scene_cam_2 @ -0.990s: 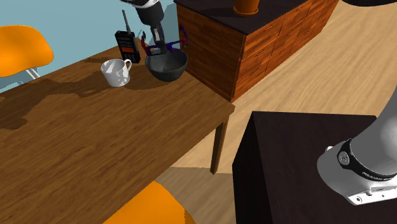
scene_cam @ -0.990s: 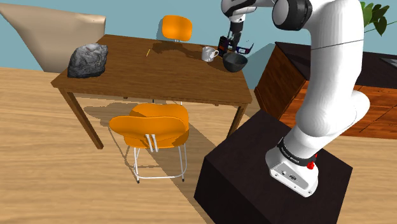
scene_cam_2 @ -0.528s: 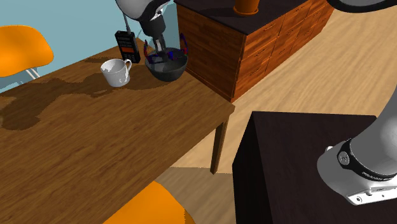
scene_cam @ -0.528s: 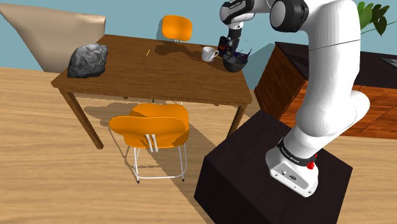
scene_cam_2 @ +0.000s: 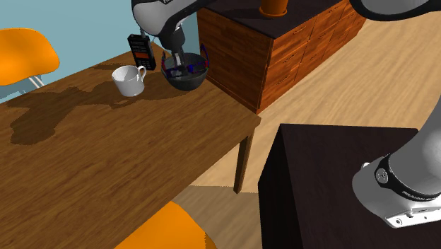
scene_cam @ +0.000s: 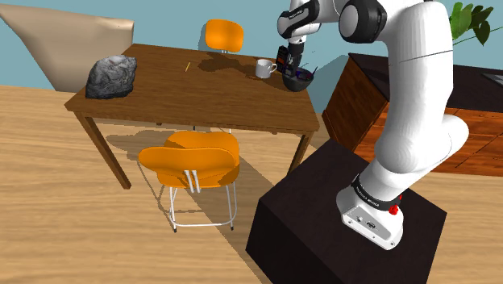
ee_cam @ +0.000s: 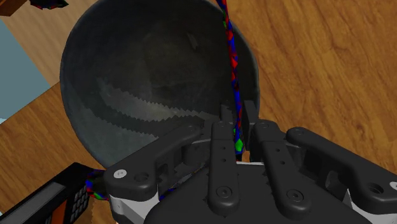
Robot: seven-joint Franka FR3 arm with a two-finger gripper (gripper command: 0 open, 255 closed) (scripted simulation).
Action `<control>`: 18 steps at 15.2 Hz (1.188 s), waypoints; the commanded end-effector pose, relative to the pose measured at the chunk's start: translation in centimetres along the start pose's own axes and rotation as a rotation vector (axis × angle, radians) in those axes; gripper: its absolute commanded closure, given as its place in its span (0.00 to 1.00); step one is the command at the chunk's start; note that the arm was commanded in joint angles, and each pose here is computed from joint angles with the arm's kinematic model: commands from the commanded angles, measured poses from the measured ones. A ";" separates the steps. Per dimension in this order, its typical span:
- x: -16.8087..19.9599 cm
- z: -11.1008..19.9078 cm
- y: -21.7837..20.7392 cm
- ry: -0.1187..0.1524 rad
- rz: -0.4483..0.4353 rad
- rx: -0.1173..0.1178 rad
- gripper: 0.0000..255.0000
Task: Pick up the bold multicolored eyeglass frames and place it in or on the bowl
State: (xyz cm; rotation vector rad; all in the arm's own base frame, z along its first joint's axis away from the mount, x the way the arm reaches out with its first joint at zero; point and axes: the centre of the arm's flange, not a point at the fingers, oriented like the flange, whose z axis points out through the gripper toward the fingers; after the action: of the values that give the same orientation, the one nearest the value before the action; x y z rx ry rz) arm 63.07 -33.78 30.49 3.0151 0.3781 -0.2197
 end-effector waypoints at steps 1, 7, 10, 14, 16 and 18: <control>0.0 0.0 0.0 0.000 0.000 0.000 1.00; 0.0 0.0 0.0 0.000 0.000 0.000 0.00; 0.0 0.0 0.0 0.000 0.000 0.000 0.00; 0.0 -5.0 0.0 0.000 0.000 0.000 0.00; 0.0 -5.0 0.0 0.000 0.000 0.000 0.00; 0.0 -5.0 0.0 0.000 0.000 0.000 0.00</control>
State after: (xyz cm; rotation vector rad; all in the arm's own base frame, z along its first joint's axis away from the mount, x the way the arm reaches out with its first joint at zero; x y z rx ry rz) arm 63.74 -33.24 35.31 3.0147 0.3781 -0.2184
